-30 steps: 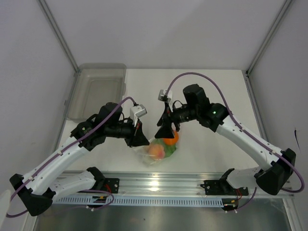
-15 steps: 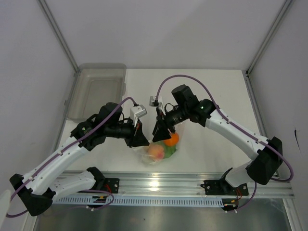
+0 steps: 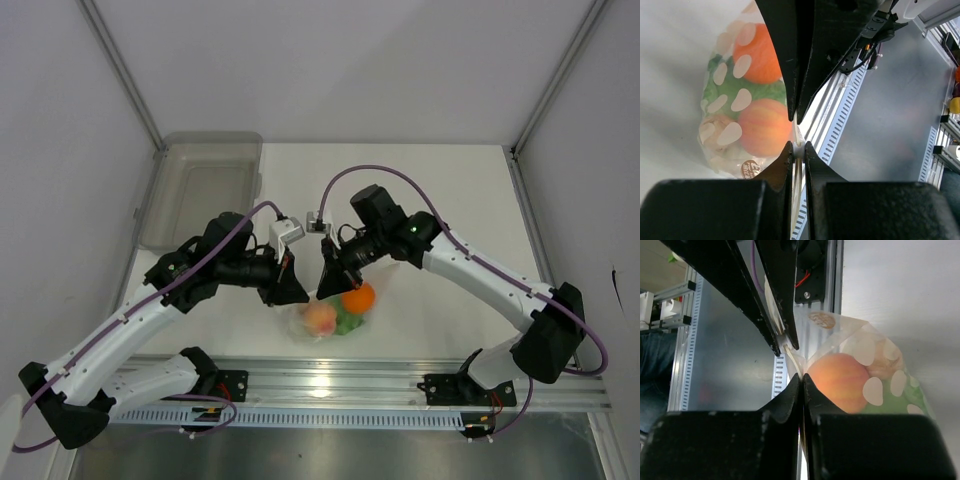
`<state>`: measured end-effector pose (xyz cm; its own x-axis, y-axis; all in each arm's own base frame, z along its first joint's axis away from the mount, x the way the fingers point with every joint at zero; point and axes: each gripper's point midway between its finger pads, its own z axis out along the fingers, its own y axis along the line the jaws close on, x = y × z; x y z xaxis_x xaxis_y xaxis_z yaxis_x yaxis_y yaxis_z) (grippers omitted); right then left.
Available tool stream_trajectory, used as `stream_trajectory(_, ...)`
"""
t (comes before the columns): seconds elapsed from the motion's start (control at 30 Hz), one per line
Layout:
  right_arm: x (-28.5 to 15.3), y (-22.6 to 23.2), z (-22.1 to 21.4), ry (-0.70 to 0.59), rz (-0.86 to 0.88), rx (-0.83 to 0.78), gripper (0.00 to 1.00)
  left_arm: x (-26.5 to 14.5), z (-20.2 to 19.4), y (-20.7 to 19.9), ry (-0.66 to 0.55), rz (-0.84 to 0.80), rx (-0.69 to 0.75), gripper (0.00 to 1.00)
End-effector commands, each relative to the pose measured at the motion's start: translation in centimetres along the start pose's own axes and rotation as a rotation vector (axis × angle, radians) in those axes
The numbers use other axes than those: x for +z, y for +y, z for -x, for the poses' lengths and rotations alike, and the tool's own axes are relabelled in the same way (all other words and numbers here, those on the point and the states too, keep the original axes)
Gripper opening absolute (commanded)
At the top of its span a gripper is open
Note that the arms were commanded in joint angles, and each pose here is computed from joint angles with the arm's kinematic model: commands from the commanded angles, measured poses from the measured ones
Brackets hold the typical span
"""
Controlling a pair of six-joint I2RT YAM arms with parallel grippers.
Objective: Place the food in the zip-top bag and seal the zipper
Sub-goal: Zip the zipper food storage bag at the center of the board.
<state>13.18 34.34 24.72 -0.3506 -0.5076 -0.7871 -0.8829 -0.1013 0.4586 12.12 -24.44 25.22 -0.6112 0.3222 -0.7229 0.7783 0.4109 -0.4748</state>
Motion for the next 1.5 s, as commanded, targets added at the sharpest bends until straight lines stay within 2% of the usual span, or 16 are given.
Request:
stream_trajectory(0.0,-0.1,0.4,0.3,-0.019,-0.017,-0.008,0.0,-1.0,2.2,-0.6,-0.075,0.0,0.062,0.0)
stream_trajectory(0.47,-3.7,-1.6,-0.4,-0.134,-0.242,0.013,0.0,-1.1,1.1,1.1,-0.063,0.094,0.029,0.02)
stream_trajectory(0.73,-6.1,-1.3,-0.8,-0.188,-0.311,0.037,0.0,-1.9,0.6,2.6,-0.061,0.191,0.017,0.01)
stream_trajectory(0.93,-6.1,-0.6,-1.0,-0.195,-0.314,0.058,0.0,-2.0,0.6,3.4,-0.082,0.229,-0.002,0.01)
stream_trajectory(1.13,-4.8,-1.2,-1.3,-0.191,-0.342,0.091,0.0,-1.6,1.0,3.0,-0.117,0.197,-0.001,0.47)
stream_trajectory(1.17,-4.6,-1.4,-1.6,-0.188,-0.344,0.102,0.0,-1.9,1.8,2.8,-0.156,0.196,0.015,0.62)
stream_trajectory(1.2,-4.4,-1.6,-1.7,-0.188,-0.349,0.107,0.0,-2.0,2.0,3.0,-0.167,0.214,0.011,0.71)
stream_trajectory(1.23,-4.3,-1.9,-1.5,-0.201,-0.357,0.115,0.0,-2.3,2.4,3.1,-0.186,0.228,0.013,0.93)
stream_trajectory(1.27,-4.3,-2.4,-1.7,-0.202,-0.373,0.124,0.0,-2.6,2.8,3.2,-0.204,0.246,0.014,0.99)
stream_trajectory(1.4,-4.5,-4.3,-1.2,-0.204,-0.447,0.133,0.0,-5.1,4.9,5.2,-0.334,0.418,-0.012,1.0)
stream_trajectory(1.47,-5.1,-6.0,-0.4,-0.203,-0.507,0.125,0.0,-5.7,5.3,5.3,-0.375,0.437,-0.011,0.99)
